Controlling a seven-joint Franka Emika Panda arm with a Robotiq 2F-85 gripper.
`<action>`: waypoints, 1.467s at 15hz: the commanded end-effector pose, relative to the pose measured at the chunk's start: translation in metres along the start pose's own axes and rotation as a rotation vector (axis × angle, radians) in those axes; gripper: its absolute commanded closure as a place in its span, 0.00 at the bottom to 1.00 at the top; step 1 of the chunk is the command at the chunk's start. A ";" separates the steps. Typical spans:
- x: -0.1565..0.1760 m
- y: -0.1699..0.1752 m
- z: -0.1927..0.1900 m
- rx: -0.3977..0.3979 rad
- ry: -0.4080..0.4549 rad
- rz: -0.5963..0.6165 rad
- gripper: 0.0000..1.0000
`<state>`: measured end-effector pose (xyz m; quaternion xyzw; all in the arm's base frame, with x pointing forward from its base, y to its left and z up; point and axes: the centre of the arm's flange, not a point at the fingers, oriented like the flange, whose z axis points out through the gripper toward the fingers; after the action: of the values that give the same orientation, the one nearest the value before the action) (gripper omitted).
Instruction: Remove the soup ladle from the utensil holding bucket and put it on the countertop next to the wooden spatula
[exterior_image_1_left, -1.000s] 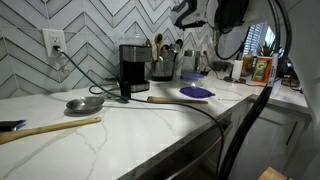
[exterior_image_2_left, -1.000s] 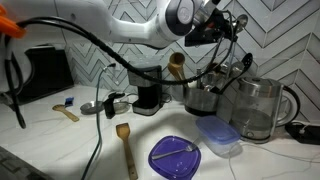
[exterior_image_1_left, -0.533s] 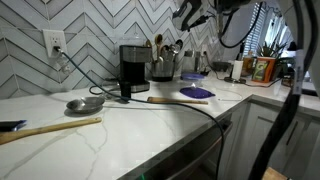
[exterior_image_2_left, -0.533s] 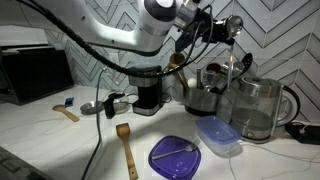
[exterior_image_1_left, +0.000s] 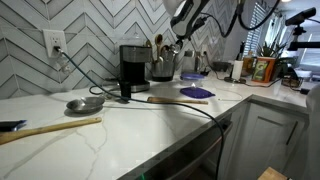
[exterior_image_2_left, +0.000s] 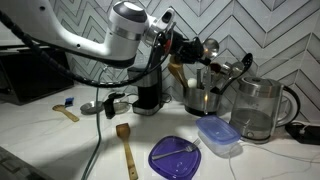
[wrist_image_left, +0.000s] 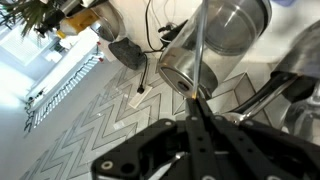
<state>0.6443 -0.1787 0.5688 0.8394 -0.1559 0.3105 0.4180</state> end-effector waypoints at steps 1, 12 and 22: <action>-0.058 -0.005 -0.040 -0.002 -0.063 -0.082 0.99; -0.079 -0.051 -0.086 0.041 -0.162 -0.308 0.96; -0.091 -0.081 -0.088 0.047 -0.185 -0.388 0.99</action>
<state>0.5776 -0.0709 0.5196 0.8866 -0.0377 0.1701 0.4285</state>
